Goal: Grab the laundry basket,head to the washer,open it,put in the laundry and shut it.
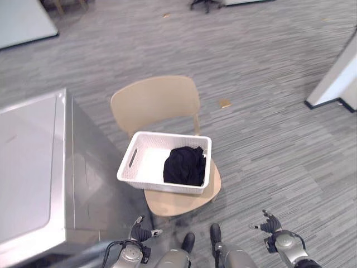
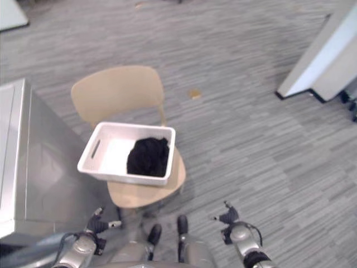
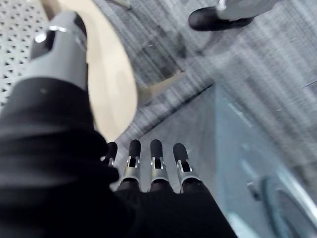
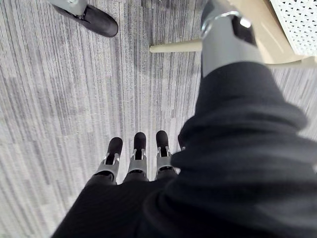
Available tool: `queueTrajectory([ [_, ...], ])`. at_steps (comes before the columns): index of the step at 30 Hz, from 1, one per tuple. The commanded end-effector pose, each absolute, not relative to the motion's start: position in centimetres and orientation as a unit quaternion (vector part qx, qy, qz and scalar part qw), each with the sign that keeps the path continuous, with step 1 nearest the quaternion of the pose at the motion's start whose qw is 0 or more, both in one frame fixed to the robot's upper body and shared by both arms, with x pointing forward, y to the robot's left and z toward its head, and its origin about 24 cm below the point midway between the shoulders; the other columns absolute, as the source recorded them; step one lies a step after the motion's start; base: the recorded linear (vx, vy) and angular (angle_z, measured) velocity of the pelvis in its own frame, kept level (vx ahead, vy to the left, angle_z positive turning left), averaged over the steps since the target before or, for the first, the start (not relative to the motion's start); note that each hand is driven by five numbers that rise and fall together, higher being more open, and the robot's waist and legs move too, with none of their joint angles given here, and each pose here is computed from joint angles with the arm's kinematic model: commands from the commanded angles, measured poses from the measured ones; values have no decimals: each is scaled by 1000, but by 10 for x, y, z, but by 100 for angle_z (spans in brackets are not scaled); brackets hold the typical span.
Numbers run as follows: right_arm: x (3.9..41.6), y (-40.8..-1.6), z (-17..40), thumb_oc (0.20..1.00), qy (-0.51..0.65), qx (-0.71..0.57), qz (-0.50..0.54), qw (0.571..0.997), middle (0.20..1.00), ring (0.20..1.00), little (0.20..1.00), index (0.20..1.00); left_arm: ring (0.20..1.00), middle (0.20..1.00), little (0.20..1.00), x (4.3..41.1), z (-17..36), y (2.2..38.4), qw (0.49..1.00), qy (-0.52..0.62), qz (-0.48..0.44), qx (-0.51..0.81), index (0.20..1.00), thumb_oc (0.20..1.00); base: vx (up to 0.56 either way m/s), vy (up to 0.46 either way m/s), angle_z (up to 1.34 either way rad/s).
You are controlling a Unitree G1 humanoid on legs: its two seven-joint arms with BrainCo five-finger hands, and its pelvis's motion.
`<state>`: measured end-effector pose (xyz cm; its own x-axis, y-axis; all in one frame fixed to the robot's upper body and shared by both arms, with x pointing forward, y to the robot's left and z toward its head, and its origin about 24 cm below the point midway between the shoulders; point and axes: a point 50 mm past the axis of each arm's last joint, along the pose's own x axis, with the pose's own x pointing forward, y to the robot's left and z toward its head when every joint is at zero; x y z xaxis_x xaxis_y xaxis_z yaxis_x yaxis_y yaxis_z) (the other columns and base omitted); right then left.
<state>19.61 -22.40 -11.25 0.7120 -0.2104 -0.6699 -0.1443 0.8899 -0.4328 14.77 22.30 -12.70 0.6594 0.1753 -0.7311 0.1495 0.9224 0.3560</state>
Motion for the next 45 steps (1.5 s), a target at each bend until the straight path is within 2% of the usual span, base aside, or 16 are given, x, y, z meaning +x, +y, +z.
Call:
queueTrajectory([
  [1,203,-247,-95,1000,336,-254,-40,906,1000,1000,1000,1000,1000,1000,1000,176,-115,217,911,368,8,185,1000,1000,19,-67,72],
  [7,225,-250,-64,1000,256,-308,-25,916,1000,1000,1000,1000,1000,1000,1000,179,-106,229,916,353,24,190,1000,1000,43,-16,89],
  [12,248,-245,-28,1000,165,-377,2,911,1000,1000,1000,1000,1000,1000,1000,168,-107,242,908,362,37,208,1000,1000,156,50,28],
  [14,265,-238,3,1000,87,-429,23,899,1000,1000,1000,1000,1000,1000,1000,157,-109,252,900,374,56,215,1000,1000,196,107,9],
  [19,289,-221,40,1000,-6,-501,54,864,1000,1000,1000,1000,1000,1000,1000,153,-109,263,894,378,77,227,1000,1000,102,96,-4],
  [21,308,-209,56,1000,-45,-549,72,831,1000,1000,1000,1000,1000,1000,1000,157,-106,267,896,372,86,226,1000,1000,42,82,-3],
  [25,321,-205,63,1000,-57,-585,74,806,1000,1000,1000,1000,1000,1000,1000,173,-98,268,904,349,88,231,1000,1000,4,4,30],
  [26,331,-201,67,1000,-58,-610,80,786,1000,1000,1000,1000,1000,1000,1000,179,-95,265,910,337,84,228,1000,1000,-16,-29,55],
  [31,348,-193,66,1000,-49,-633,79,769,1000,1000,1000,1000,1000,1000,1000,189,-92,263,914,323,78,235,1000,1000,-73,-71,44],
  [33,362,-194,69,1000,-31,-665,71,743,1000,1000,1000,1000,1000,1000,1000,194,-91,262,916,318,80,229,1000,1000,-115,-79,27],
  [34,363,-194,69,1000,-31,-665,71,743,1000,1000,1000,1000,1000,1000,1000,194,-91,262,917,318,81,229,1000,1000,-48,-53,17],
  [37,374,-202,80,1000,-22,-691,48,721,1000,1000,1000,1000,1000,1000,1000,204,-86,259,922,303,79,227,1000,1000,-66,-51,19],
  [39,387,-219,104,1000,-16,-709,-3,705,1000,1000,1000,1000,1000,1000,1000,221,-77,253,931,276,77,226,1000,1000,-116,-61,29],
  [43,391,-243,113,1000,26,-713,-50,699,1000,1000,1000,1000,1000,1000,1000,238,-67,244,941,250,71,216,1000,1000,-61,-64,31],
  [44,390,-259,120,1000,49,-710,-75,699,1000,1000,1000,1000,1000,1000,1000,248,-62,238,946,238,64,213,1000,1000,-26,-80,27],
  [45,389,-263,118,602,57,-702,-80,705,602,602,602,602,1000,1000,1000,250,-60,236,947,233,59,214,1000,1000,-19,-115,32],
])
